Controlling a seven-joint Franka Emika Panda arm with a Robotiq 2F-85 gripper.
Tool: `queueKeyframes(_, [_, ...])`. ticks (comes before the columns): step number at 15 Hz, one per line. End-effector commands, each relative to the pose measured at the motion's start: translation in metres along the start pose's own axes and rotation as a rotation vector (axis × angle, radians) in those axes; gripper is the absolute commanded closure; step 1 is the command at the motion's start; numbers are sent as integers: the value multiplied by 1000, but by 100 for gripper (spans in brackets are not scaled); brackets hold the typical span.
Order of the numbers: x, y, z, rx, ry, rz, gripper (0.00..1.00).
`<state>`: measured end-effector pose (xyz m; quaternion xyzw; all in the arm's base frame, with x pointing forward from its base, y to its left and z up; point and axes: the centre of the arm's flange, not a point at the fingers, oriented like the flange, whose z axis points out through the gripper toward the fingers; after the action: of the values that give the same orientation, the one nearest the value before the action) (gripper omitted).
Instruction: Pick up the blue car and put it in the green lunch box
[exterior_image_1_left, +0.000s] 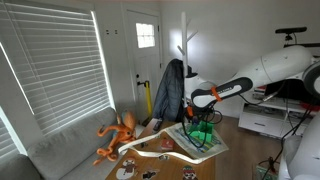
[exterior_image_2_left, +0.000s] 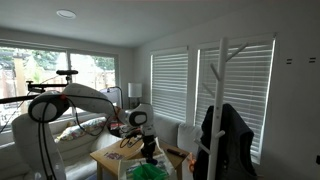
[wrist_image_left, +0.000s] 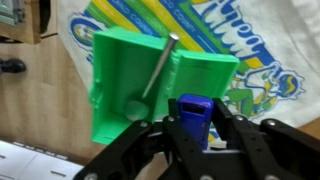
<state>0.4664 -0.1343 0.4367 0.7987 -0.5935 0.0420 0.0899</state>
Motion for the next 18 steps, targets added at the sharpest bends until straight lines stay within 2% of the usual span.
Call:
queueKeyframes(1, [-21,70,-2,-19,-44,184,88])
queueKeyframes(4, [-12,94,-4,0,-34,333,88])
queueKeyframes(7, [4,94,-6,53,-42,458,88])
queueKeyframes(11, [14,75,-4,88,-36,462,88])
queueKeyframes(15, [15,66,5,81,-38,436,88])
queueKeyframes(16, [16,66,7,73,-42,435,55])
queueKeyframes(17, [16,66,10,66,-48,436,37])
queueKeyframes(18, [17,65,13,64,-52,439,32])
